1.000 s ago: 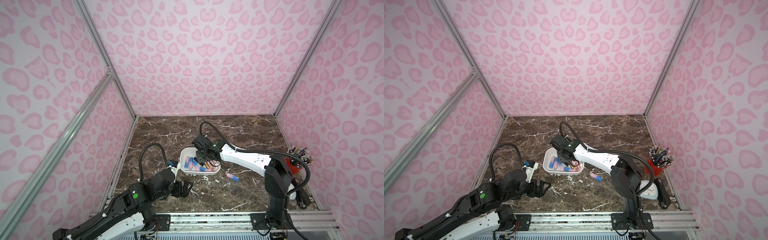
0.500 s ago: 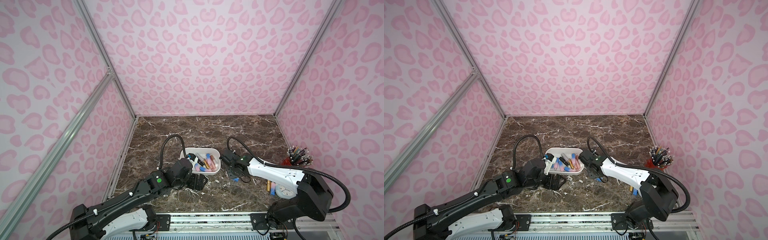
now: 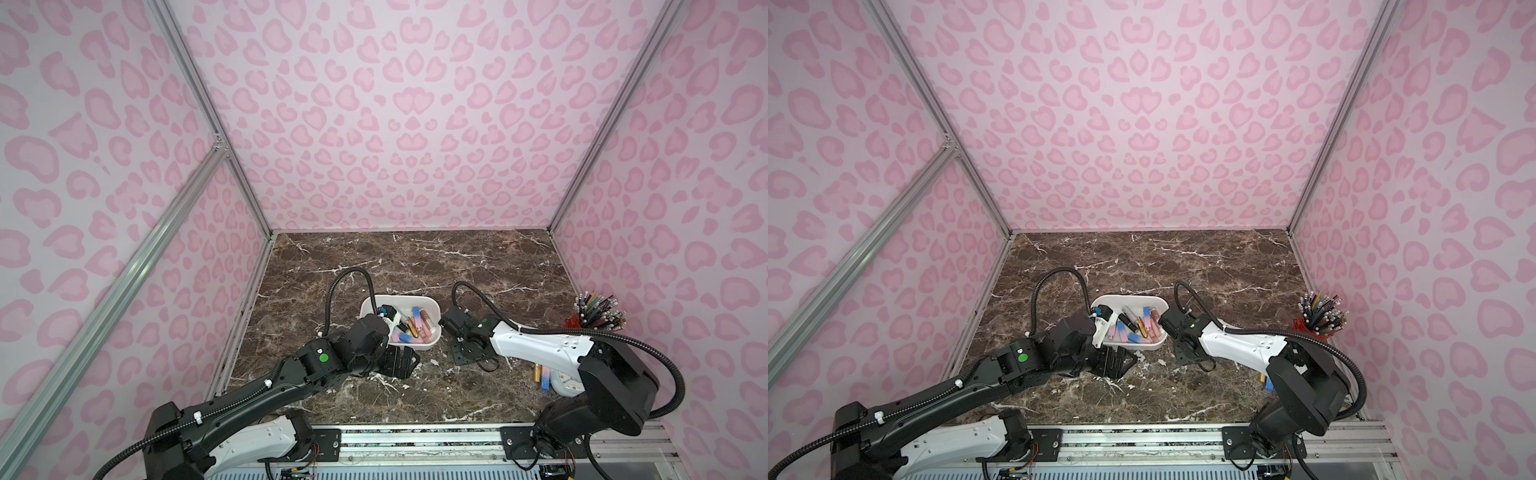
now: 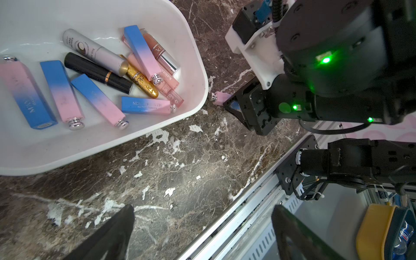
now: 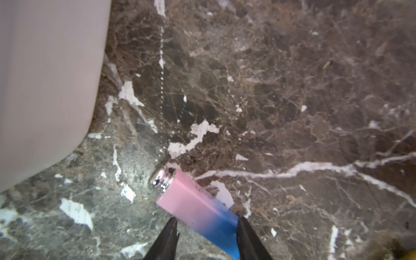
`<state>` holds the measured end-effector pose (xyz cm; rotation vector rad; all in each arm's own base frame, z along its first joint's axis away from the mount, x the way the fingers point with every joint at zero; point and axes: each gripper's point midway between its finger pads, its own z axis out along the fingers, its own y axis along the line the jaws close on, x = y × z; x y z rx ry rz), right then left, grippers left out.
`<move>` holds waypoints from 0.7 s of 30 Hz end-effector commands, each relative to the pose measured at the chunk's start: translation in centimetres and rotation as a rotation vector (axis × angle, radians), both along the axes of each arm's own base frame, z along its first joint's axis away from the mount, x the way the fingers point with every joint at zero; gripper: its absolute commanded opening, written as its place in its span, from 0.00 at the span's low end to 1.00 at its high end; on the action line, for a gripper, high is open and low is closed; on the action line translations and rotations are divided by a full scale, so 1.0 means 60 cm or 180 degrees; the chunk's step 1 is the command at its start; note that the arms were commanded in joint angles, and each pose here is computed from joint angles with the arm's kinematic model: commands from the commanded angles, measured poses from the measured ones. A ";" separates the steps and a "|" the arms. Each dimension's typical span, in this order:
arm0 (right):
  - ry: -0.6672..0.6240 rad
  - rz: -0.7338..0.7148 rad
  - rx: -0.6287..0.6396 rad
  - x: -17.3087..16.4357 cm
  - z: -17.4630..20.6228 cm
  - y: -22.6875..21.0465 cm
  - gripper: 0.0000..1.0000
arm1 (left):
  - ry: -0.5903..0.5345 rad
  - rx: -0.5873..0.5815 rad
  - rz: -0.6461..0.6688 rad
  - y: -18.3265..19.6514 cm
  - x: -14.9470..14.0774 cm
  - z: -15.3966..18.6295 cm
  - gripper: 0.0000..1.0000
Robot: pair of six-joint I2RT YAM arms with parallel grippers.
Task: Put the lipstick into the storage box
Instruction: Pick up the lipstick at the center of the board.
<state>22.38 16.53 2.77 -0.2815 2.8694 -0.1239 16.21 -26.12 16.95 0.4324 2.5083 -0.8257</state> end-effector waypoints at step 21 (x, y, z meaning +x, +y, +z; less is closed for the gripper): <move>-0.0347 -0.0093 0.0176 0.031 0.090 0.008 0.20 | -0.0141 -0.0011 0.0074 0.006 0.010 0.019 0.98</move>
